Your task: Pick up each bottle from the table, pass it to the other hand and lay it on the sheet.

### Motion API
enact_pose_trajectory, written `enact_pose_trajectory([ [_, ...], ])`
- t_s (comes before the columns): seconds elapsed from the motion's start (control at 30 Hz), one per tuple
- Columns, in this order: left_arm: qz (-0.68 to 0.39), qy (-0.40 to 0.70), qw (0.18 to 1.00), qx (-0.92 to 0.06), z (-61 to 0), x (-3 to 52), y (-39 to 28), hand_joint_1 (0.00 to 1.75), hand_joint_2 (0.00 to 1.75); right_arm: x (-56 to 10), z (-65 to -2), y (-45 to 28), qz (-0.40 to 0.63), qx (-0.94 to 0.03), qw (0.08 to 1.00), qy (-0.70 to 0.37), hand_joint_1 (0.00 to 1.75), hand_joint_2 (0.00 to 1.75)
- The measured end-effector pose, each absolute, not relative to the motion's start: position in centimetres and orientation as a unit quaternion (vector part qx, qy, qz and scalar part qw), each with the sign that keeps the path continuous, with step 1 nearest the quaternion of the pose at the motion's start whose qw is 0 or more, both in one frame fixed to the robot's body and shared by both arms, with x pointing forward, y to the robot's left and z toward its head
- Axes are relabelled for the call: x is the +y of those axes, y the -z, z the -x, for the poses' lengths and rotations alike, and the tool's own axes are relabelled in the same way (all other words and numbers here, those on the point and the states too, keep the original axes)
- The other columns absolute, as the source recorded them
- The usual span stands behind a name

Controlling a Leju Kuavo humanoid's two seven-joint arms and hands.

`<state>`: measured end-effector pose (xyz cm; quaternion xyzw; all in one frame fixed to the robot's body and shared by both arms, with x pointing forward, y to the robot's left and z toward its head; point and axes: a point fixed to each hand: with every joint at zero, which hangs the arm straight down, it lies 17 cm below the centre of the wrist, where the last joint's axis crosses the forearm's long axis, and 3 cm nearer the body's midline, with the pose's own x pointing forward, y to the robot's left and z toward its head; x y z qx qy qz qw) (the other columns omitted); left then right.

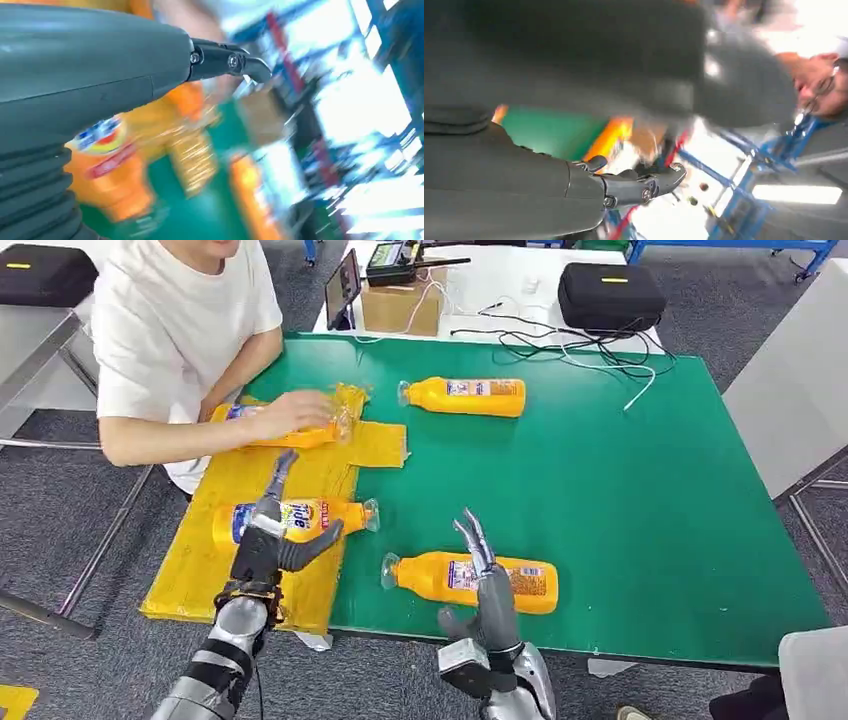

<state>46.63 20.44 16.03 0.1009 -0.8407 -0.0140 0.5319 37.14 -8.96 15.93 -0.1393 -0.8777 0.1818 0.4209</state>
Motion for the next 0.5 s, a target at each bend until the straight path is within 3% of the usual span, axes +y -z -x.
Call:
enact_pose_trajectory([
  [0.17, 0.065, -0.095, 0.525, -0.844, -41.1, 19.2, -19.5, 0.0, 1.75, -10.9, -37.4, -13.9, 0.267, -0.836, 0.381, -0.291, 0.0, 1.75],
  [0.5, 0.088, -0.101, 0.504, -0.853, -35.2, 20.3, -21.7, 0.0, 1.75, -18.2, -39.5, -11.1, 0.368, -0.766, 0.407, -0.336, 0.0, 1.75],
])
